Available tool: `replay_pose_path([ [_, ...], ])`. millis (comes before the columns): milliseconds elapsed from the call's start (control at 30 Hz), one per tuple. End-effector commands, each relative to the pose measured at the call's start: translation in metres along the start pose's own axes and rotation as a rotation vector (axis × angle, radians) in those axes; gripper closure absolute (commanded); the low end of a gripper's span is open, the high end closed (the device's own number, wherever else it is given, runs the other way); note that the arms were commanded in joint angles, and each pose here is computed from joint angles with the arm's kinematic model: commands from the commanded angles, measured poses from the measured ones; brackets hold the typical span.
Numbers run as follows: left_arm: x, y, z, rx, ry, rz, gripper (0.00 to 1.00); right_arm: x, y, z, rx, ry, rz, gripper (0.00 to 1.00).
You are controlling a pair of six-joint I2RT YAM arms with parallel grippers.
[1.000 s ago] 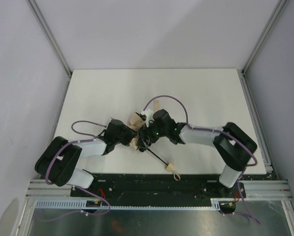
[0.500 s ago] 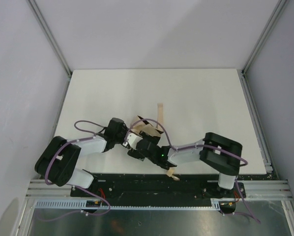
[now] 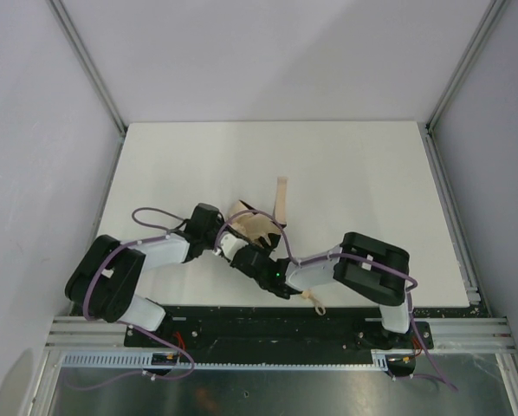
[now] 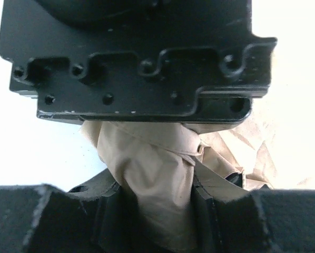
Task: Put away the umbrella
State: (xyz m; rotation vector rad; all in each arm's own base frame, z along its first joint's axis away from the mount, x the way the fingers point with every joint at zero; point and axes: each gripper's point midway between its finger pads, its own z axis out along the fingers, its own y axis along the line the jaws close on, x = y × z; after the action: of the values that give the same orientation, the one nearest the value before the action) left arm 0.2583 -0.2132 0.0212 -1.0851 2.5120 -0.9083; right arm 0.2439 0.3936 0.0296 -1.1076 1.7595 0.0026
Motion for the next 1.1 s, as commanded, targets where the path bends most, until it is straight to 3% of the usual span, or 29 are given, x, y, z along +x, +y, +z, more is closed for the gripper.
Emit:
replay_pose_path([
  [0, 0.002, 0.06, -0.002, -0.214, 0.002, 0.099, 0.77, 0.045, 0.013, -0.002, -0.177, 0.161, 0.152, 1.0],
  [67, -0.004, 0.053, -0.004, -0.194, -0.032, 0.123, 0.44, 0.044, 0.019, -0.006, -0.273, 0.164, 0.251, 1.0],
  [167, -0.011, 0.046, -0.007, -0.172, -0.074, 0.15, 0.17, 0.036, 0.027, -0.013, -0.419, 0.157, 0.399, 1.0],
  [267, -0.016, 0.045, -0.007, -0.166, -0.097, 0.173, 0.09, 0.029, 0.032, -0.018, -0.57, 0.156, 0.53, 1.0],
  [433, -0.019, 0.041, 0.0, -0.141, -0.105, 0.204, 0.09, 0.016, 0.029, -0.023, -0.78, 0.125, 0.69, 1.0],
  [600, -0.022, 0.043, 0.006, -0.121, -0.126, 0.208, 0.15, 0.007, 0.022, -0.026, -0.915, 0.114, 0.848, 1.0],
  [700, -0.022, 0.046, 0.01, -0.101, -0.135, 0.208, 0.26, 0.004, 0.016, -0.029, -0.996, 0.122, 0.947, 1.0],
  [933, -0.012, 0.048, 0.017, -0.075, -0.105, 0.206, 0.73, 0.004, 0.007, -0.03, -1.058, 0.143, 1.007, 1.0],
  [1067, -0.005, 0.048, 0.019, -0.07, -0.083, 0.2, 0.97, 0.011, 0.0, -0.022, -0.953, 0.203, 0.955, 0.97],
])
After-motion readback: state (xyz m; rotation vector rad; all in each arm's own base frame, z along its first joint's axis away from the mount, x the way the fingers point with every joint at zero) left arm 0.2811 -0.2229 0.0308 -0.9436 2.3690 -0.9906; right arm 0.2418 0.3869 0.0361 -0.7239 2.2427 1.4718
